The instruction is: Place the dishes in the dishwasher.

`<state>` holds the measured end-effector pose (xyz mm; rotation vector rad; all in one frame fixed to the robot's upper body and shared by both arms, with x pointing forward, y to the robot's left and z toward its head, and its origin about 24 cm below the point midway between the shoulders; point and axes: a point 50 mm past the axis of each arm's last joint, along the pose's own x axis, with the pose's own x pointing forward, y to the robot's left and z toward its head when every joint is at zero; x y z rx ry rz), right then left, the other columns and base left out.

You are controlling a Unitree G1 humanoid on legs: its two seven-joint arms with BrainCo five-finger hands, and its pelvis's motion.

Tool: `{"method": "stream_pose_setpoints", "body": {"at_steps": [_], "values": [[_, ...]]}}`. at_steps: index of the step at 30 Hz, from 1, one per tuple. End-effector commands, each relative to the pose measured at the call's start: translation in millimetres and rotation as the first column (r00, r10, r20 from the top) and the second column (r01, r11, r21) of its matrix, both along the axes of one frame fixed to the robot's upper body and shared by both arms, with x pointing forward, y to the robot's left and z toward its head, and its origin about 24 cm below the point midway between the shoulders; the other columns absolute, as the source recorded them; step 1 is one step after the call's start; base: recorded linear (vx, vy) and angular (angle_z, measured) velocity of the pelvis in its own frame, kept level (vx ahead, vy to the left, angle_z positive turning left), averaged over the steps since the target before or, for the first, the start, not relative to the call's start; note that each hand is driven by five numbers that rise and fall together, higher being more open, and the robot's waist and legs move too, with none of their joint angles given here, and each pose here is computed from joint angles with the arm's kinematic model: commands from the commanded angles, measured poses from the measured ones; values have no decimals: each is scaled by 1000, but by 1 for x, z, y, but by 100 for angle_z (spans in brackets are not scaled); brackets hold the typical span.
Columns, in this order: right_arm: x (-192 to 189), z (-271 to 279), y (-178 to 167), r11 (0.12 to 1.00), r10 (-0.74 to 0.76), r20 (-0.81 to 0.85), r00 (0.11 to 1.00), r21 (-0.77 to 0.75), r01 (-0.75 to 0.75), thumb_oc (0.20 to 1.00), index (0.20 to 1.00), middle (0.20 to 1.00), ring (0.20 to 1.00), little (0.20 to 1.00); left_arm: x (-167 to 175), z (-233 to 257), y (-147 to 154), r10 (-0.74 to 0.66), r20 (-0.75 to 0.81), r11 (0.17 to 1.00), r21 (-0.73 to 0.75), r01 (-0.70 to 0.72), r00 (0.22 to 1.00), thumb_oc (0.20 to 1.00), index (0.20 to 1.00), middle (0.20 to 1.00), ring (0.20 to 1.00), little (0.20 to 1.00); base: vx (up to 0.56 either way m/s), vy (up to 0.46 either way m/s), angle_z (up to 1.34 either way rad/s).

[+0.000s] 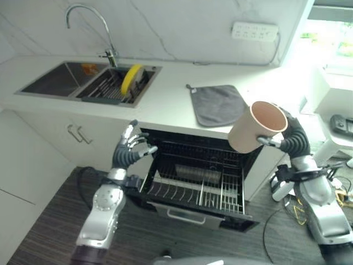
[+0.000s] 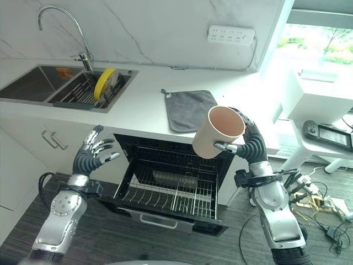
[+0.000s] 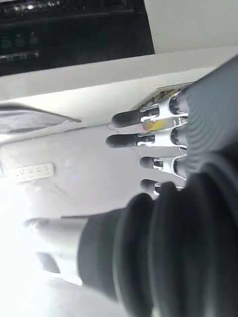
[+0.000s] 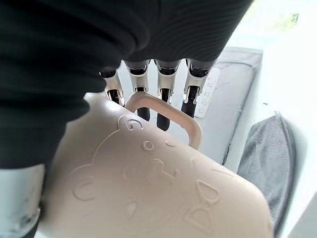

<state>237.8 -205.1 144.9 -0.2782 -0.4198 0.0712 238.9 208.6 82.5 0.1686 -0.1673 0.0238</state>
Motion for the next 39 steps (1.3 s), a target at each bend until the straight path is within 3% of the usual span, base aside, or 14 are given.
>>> {"method": "stream_pose_setpoints", "body": {"at_steps": [1, 10, 16, 24, 27, 30, 31, 33, 34, 37, 39], "values": [[-3, 57, 15, 993, 98, 313, 945, 28, -112, 200, 200, 200, 200, 200, 11, 58, 3, -37, 271, 995, 99, 10, 962, 1000, 1000, 1000, 1000, 1000, -275, -43, 1], [-9, 86, 26, 981, 180, 463, 868, -17, -194, 200, 200, 200, 200, 200, 16, 90, -7, -22, 433, 995, 95, -22, 901, 1000, 1000, 1000, 1000, 1000, -193, 32, -6], [-10, 94, 34, 976, 214, 484, 849, -64, -210, 200, 200, 200, 200, 200, 13, 91, -3, -1, 421, 998, 63, -28, 907, 1000, 1000, 1000, 1000, 1000, -115, 103, -11], [-14, 89, 39, 965, 258, 451, 854, -82, -248, 200, 200, 200, 200, 200, 9, 91, -1, -17, 415, 991, 127, -39, 910, 1000, 1000, 1000, 1000, 1000, -17, 61, -5], [-9, 78, 37, 959, 277, 361, 891, -49, -279, 200, 200, 200, 200, 200, 13, 76, -1, -123, 251, 958, 281, 50, 960, 1000, 1000, 1000, 1000, 1000, 49, 83, -1], [0, 73, 32, 956, 288, 290, 913, -31, -291, 200, 200, 200, 200, 200, 21, 55, 9, -168, -37, 845, 509, 163, 985, 1000, 1000, 1000, 1000, 1000, 6, 97, -5], [2, 75, 32, 954, 296, 284, 912, -34, -298, 200, 200, 200, 200, 200, 22, 55, 10, -174, -64, 806, 564, 180, 983, 1000, 1000, 1000, 1000, 1000, 5, 128, -2], [5, 85, 26, 948, 317, 277, 907, -53, -314, 200, 200, 200, 200, 200, 28, 53, 32, -71, -340, 606, 732, 311, 938, 1000, 1000, 1000, 1000, 1000, 15, 199, -3], [7, 89, 25, 945, 327, 276, 904, -69, -321, 200, 200, 200, 200, 200, 29, 53, 41, -12, -399, 555, 760, 338, 917, 1000, 1000, 1000, 1000, 1000, 9, 240, -7], [9, 94, 26, 940, 342, 273, 899, -99, -327, 200, 200, 200, 200, 200, 32, 52, 54, 84, -507, 504, 765, 402, 858, 1000, 1000, 1000, 1000, 1000, 5, 150, -12], [11, 99, 29, 931, 364, 267, 892, -131, -340, 200, 200, 200, 200, 200, 33, 48, 68, 218, -598, 428, 769, 475, 771, 1000, 1000, 1000, 1000, 1000, 15, 148, -3]]}}
